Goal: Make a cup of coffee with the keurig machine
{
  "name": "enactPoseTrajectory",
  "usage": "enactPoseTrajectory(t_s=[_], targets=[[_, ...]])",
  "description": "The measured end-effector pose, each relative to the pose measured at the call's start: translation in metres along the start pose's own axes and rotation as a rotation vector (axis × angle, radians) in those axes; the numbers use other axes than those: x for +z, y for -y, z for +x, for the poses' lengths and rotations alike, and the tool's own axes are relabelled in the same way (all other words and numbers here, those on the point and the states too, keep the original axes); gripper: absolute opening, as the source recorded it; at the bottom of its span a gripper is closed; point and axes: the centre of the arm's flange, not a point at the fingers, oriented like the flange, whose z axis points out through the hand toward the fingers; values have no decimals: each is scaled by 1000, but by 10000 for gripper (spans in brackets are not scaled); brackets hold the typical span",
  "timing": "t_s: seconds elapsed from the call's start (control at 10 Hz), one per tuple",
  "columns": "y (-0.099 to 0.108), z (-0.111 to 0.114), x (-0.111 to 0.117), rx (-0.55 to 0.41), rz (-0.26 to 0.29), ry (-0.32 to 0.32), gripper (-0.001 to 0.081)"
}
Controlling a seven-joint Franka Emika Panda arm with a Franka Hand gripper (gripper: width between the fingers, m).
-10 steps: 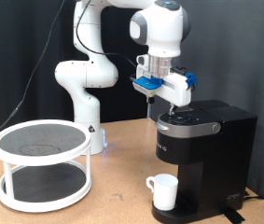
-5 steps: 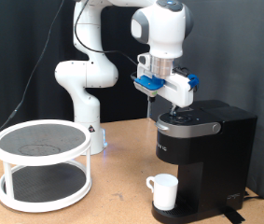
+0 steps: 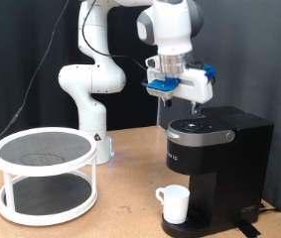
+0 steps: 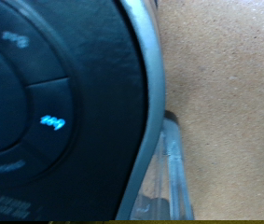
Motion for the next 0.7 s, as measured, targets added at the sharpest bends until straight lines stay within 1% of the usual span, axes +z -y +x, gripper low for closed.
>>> enactPoseTrajectory(t_s=[0.1, 0.2, 0.3, 0.5, 0.7], targets=[[-1, 1, -11, 14, 31, 15, 734], [-2, 2, -21, 50, 71, 29, 734], [-2, 4, -30, 87, 97, 38, 734], [-3, 8, -39, 135, 141, 48, 734], [-3, 8, -37, 128, 131, 46, 734]])
